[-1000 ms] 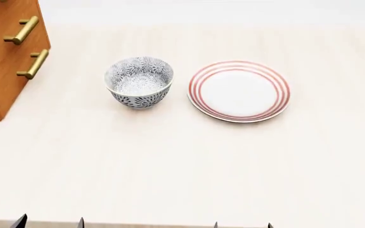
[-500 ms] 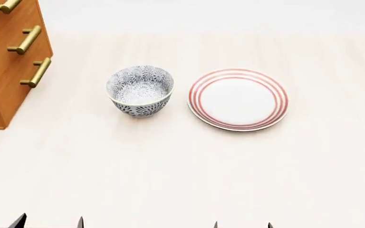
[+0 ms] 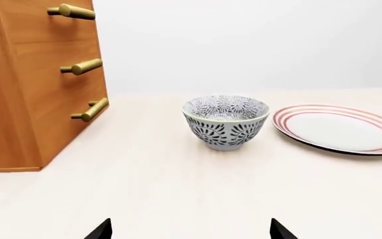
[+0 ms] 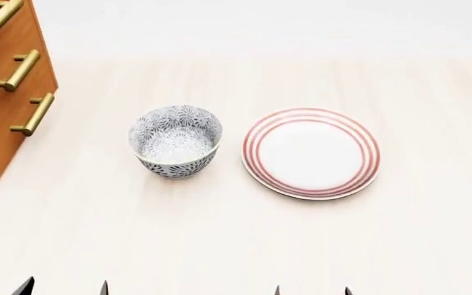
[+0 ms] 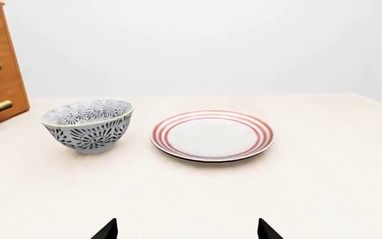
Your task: Open the top drawer of the cabinet.
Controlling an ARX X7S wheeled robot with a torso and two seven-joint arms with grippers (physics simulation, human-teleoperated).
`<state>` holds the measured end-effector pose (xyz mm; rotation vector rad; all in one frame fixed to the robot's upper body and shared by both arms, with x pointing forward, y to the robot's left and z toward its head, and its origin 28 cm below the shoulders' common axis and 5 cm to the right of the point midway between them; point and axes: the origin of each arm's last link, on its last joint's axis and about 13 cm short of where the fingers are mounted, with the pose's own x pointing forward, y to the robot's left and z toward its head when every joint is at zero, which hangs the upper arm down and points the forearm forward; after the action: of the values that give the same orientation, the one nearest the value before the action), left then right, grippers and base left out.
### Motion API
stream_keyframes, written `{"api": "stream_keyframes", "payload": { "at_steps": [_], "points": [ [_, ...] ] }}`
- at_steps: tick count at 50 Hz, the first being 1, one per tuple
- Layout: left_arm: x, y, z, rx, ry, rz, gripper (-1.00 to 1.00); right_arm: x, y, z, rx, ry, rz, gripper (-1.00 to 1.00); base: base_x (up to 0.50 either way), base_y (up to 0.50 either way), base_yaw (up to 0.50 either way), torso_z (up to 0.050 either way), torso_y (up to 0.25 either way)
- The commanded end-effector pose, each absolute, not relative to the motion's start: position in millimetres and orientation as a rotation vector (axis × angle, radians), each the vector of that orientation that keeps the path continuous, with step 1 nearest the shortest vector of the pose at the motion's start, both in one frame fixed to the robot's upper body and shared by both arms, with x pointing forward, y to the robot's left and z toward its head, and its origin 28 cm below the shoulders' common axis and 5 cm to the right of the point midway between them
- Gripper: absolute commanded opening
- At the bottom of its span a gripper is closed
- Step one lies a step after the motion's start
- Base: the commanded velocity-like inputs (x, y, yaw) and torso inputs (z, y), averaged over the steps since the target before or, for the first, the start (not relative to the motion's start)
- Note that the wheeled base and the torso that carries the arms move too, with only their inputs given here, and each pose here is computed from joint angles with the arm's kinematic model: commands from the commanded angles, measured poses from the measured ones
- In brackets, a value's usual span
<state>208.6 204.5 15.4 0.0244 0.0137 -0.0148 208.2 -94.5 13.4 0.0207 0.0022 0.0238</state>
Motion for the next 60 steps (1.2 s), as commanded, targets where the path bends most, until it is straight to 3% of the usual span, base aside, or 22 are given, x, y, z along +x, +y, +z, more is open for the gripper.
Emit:
{"api": "stream_keyframes", "payload": {
  "at_steps": [1, 52, 60],
  "points": [
    [209.5, 204.7, 15.9, 0.019, 0.009, -0.01, 1.0, 208.5, -94.2, 15.2, 0.028, -0.014, 0.031, 1.0, 0.5, 0.0, 0.0, 0.0, 0.0],
    [210.4, 204.2, 16.1, 0.023, 0.008, -0.014, 1.0, 209.0, -94.4, 17.9, 0.055, -0.044, 0.043, 1.0, 0.5, 0.0, 0.0, 0.0, 0.0],
    [210.8, 204.6, 16.8, 0.023, 0.006, -0.012, 1.0, 209.1, -93.8, 20.0, 0.053, -0.061, 0.046, 1.0, 0.05, 0.0, 0.0, 0.0, 0.0]
  ]
}}
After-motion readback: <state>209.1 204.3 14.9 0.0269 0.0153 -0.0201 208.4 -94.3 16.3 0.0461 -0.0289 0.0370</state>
